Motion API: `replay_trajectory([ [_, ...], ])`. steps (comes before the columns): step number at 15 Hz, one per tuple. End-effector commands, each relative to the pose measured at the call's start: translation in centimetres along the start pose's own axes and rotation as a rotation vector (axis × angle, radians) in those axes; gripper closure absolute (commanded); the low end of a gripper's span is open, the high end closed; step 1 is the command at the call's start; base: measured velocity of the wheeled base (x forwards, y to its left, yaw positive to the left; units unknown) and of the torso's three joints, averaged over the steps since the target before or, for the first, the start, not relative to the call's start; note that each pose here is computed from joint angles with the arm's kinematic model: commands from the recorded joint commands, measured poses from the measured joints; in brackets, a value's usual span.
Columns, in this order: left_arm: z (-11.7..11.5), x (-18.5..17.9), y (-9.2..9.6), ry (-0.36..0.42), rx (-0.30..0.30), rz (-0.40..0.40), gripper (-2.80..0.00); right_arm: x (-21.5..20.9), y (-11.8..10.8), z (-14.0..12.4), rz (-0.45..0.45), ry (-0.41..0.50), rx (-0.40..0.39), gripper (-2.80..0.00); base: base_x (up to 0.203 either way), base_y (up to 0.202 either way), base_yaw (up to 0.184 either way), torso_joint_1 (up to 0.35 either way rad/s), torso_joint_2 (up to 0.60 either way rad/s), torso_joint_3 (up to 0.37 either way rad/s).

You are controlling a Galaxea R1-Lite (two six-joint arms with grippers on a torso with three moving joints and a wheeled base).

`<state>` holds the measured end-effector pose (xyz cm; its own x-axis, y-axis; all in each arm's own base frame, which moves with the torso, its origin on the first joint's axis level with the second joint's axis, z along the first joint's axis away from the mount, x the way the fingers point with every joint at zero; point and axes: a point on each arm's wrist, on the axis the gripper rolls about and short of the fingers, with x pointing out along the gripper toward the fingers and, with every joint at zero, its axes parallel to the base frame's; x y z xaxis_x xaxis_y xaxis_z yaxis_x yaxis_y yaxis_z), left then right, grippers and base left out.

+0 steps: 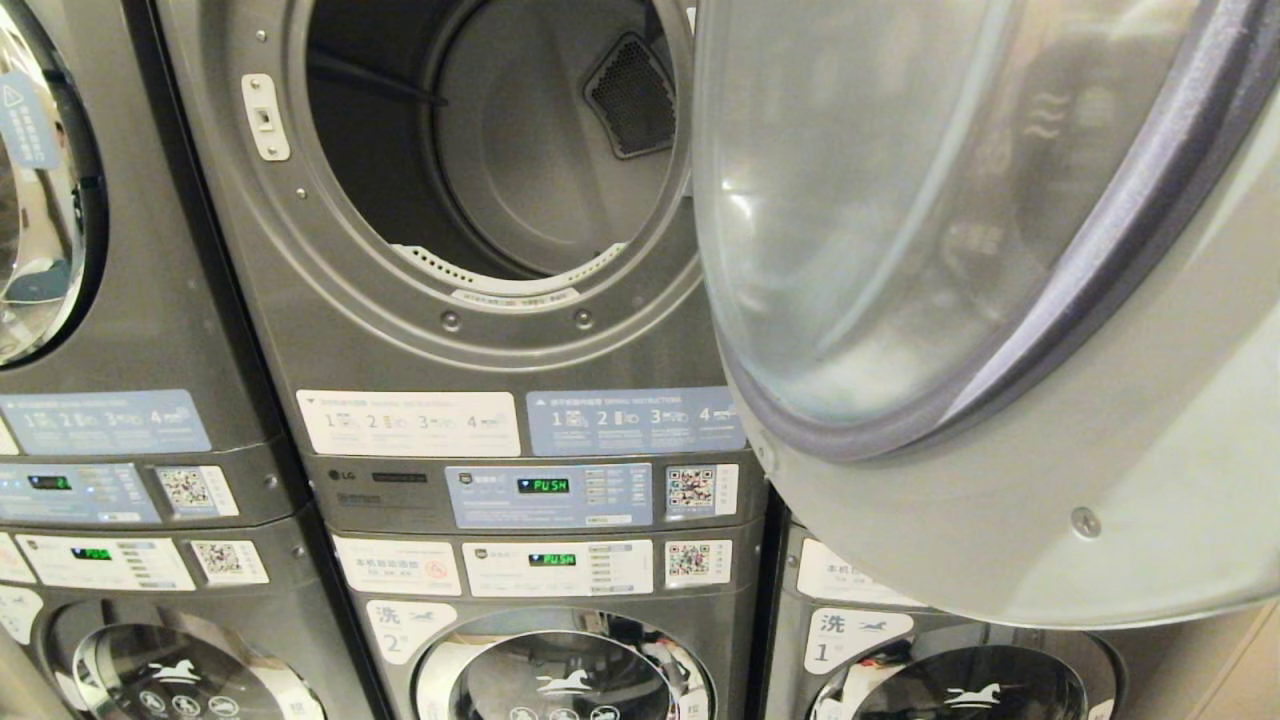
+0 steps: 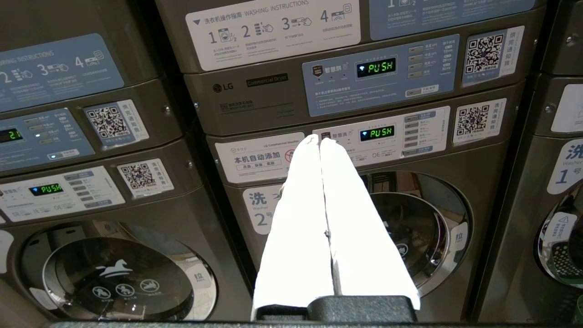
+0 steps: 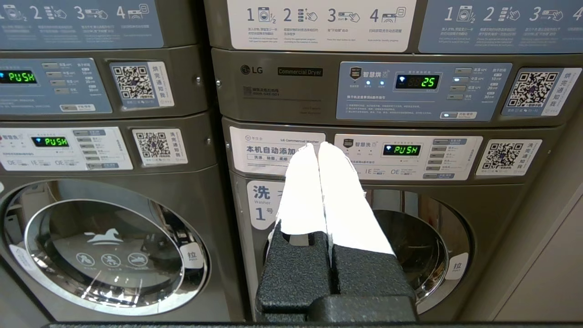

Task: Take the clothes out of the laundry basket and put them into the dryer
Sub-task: Take the clothes out of the basket

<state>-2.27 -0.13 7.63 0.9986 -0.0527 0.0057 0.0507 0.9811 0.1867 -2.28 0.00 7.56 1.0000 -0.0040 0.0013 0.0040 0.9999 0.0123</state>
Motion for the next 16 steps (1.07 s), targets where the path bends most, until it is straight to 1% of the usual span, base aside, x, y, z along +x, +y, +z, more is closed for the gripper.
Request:
replay_trajectory([
  [1,-0.05,0.00,-0.01,-0.001,0.001,-0.001,0.00,0.00,0.00,0.00,-0.001,0.000,0.000,0.00,0.000,0.000,0.000,0.000,0.00,0.000],
  [10,-0.03,0.00,0.00,-0.001,-0.006,0.003,0.00,0.00,0.00,0.00,0.000,0.000,0.000,0.00,0.000,0.000,0.000,0.000,0.00,0.000],
  [11,-0.04,0.00,0.00,0.000,-0.014,0.005,0.00,0.00,0.00,0.00,0.000,0.000,0.000,0.00,0.000,0.000,0.000,0.000,0.00,0.000],
  [12,-0.06,0.00,0.00,0.002,-0.035,0.006,0.00,0.00,0.00,0.00,0.001,0.000,-0.002,0.00,0.000,0.000,0.000,0.000,0.00,0.000],
  [15,-0.09,0.00,0.05,0.007,-0.111,0.031,0.00,0.00,0.00,-0.01,0.001,0.001,0.000,0.00,0.000,0.000,0.000,0.000,0.00,0.000],
  [16,-0.09,0.00,0.06,0.007,-0.117,0.034,0.00,0.00,0.00,-0.01,0.001,0.001,0.000,0.00,0.000,0.000,0.000,0.000,0.00,0.000],
])
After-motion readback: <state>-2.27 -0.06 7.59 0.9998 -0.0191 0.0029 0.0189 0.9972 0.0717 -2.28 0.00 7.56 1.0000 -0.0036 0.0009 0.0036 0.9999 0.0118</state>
